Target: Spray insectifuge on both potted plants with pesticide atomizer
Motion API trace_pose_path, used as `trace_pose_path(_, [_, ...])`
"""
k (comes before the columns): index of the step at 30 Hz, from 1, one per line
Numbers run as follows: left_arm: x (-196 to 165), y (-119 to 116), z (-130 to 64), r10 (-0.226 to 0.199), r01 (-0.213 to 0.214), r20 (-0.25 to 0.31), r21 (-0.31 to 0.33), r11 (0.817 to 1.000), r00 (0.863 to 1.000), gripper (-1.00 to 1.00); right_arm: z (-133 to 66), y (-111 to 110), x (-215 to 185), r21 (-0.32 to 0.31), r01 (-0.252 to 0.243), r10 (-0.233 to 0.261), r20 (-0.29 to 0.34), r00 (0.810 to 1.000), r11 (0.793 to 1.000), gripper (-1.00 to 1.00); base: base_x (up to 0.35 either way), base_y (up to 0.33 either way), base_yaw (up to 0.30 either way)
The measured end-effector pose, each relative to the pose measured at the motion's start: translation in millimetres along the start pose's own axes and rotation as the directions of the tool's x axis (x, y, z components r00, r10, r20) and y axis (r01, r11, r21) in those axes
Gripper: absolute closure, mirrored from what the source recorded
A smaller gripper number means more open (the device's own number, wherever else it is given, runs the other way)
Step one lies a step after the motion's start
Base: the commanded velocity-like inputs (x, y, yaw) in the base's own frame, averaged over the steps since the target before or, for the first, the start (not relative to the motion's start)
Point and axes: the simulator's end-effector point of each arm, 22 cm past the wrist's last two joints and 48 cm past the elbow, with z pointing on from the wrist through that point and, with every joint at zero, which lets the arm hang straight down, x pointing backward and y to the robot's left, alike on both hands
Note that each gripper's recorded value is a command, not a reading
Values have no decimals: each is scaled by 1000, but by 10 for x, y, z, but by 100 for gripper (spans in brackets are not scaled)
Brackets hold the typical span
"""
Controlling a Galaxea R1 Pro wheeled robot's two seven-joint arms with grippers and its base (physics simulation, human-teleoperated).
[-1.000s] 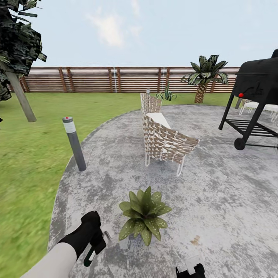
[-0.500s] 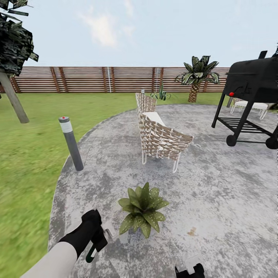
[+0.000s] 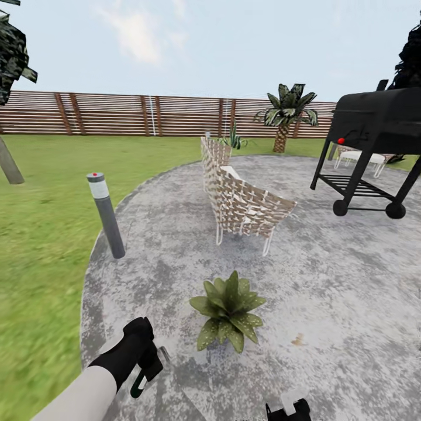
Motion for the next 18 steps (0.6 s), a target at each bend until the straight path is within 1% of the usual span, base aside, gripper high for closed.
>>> trace_pose_path(14, [11, 18, -3, -3, 3, 0, -2, 1000, 1000, 100, -1, 3, 2, -1, 1, -1, 0, 1000, 1000, -100, 0, 336, -288])
trace_pose_path(18, [14, 25, -6, -3, 3, 0, -3, 1000, 1000, 100, -1, 10, 0, -2, 1, -1, 0, 1000, 1000, -100, 46, 336, -288])
